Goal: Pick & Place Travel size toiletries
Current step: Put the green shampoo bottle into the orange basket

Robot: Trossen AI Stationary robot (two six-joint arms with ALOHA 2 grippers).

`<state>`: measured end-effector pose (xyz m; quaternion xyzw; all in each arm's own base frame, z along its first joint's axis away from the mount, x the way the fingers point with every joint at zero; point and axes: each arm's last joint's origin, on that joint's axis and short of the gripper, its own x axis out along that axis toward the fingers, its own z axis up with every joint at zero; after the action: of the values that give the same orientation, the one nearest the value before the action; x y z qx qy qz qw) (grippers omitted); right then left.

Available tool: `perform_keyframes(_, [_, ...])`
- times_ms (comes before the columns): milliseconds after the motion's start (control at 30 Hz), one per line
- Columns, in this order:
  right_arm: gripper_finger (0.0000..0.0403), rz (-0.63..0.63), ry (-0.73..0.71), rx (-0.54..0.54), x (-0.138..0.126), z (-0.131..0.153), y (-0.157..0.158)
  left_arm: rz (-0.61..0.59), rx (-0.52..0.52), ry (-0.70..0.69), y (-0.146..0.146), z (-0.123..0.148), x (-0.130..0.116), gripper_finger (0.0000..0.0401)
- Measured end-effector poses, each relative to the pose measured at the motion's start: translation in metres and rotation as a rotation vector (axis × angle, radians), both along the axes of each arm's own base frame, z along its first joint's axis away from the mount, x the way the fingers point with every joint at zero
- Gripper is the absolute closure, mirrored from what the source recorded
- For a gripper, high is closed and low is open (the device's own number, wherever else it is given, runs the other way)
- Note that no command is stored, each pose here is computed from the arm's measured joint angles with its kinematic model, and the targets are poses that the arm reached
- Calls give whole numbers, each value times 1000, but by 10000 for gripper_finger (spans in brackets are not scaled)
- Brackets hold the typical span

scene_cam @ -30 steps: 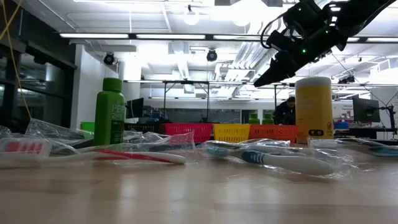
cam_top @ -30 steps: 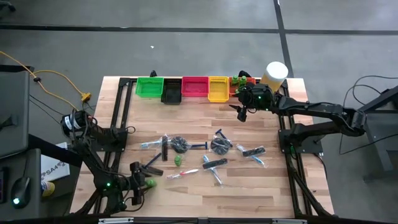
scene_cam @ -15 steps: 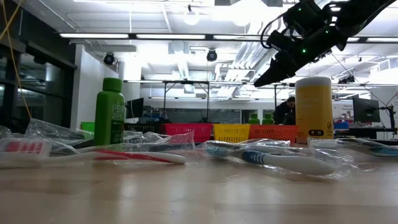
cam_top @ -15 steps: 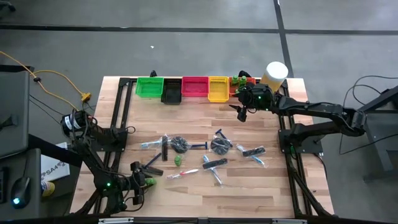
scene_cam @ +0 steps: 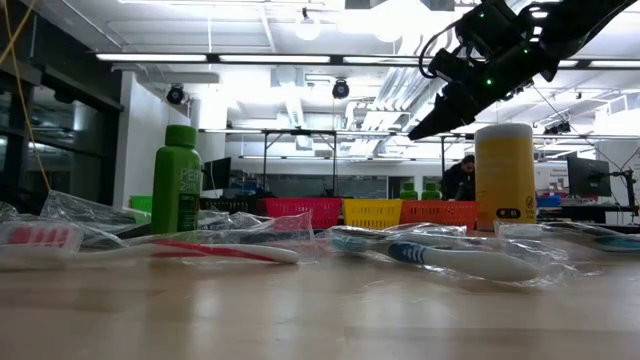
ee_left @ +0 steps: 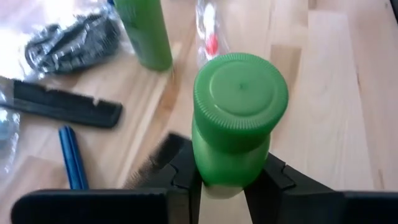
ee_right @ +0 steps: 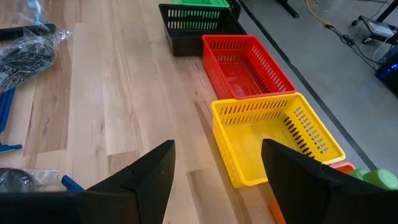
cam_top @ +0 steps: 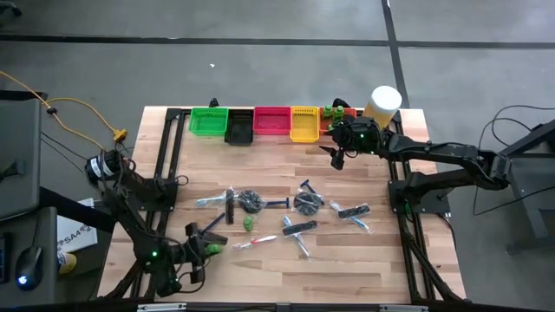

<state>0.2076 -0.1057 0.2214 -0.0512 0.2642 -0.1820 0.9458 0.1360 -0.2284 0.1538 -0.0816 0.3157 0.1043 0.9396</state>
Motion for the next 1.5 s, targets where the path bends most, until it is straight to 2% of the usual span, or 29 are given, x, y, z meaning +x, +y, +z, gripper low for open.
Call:
perform_keyframes(167, [169, 19, -9, 7, 0, 0, 0, 3, 21, -5, 11, 34, 25, 316])
perform_keyframes(400, [169, 24, -16, 6, 1, 1, 0, -45, 227, 8, 48, 80, 54, 312])
perform_keyframes(600, [169, 64, -27, 26, 1, 1, 2, -25, 378, 21, 92, 110, 73, 311])
perform_keyframes(767, [169, 253, -146, 58, 8, 10, 8, 27, 511, 79, 131, 121, 93, 310])
perform_keyframes(900, [169, 387, -245, -10, 18, 19, 19, 59, 582, 117, 164, 125, 110, 310])
perform_keyframes(1000, [172, 419, -265, -106, 29, 18, 27, 71, 599, 122, 187, 126, 124, 309])
perform_keyframes(1167, [184, 457, -317, -242, 52, 10, 39, 25, 574, 81, 216, 126, 143, 309])
perform_keyframes(1367, [192, 436, -405, -387, 76, -4, 47, 11, 522, 54, 238, 121, 155, 309])
perform_keyframes(1500, [192, 445, -476, -431, 86, -11, 50, 15, 512, 74, 247, 113, 161, 309])
